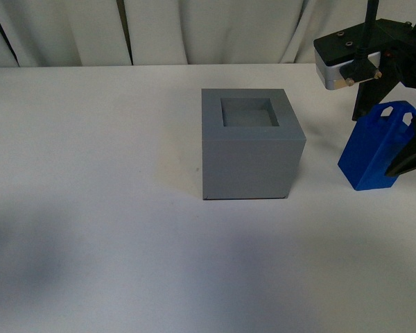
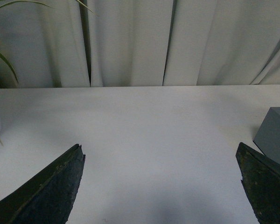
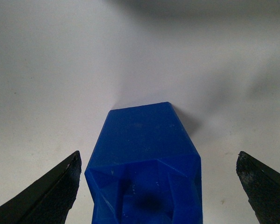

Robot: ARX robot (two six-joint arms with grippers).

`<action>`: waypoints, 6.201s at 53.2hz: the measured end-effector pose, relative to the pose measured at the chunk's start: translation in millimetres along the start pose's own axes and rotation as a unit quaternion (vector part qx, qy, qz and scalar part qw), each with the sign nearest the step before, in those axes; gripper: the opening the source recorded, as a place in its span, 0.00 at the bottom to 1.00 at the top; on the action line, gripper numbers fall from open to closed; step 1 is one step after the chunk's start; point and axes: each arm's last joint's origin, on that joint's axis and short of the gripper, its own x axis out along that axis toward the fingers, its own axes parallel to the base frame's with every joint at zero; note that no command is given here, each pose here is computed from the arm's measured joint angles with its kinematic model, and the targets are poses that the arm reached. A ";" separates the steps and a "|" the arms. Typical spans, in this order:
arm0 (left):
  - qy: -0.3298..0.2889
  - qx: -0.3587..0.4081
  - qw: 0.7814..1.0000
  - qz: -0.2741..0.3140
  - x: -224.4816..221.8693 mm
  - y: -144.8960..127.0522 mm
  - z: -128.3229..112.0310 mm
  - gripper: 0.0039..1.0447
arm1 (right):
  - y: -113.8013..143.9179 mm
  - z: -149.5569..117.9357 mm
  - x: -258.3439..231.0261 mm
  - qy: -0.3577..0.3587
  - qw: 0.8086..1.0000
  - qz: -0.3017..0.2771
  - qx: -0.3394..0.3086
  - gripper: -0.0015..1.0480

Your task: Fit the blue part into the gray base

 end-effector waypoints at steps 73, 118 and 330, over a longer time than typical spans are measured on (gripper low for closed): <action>0.000 0.000 1.000 0.000 0.0 0.0 0.0 0.94 | 12.8 106.5 -87.6 -0.092 0.995 -0.032 -0.036 0.45; 0.000 0.000 1.000 0.000 0.0 0.0 0.0 0.94 | 7.0 127.1 -58.0 -0.073 0.996 -0.024 -0.032 0.45; 0.000 0.000 1.000 0.000 0.0 0.0 0.0 0.94 | 75.7 -22.9 -123.5 -0.389 0.862 -0.247 0.209 0.93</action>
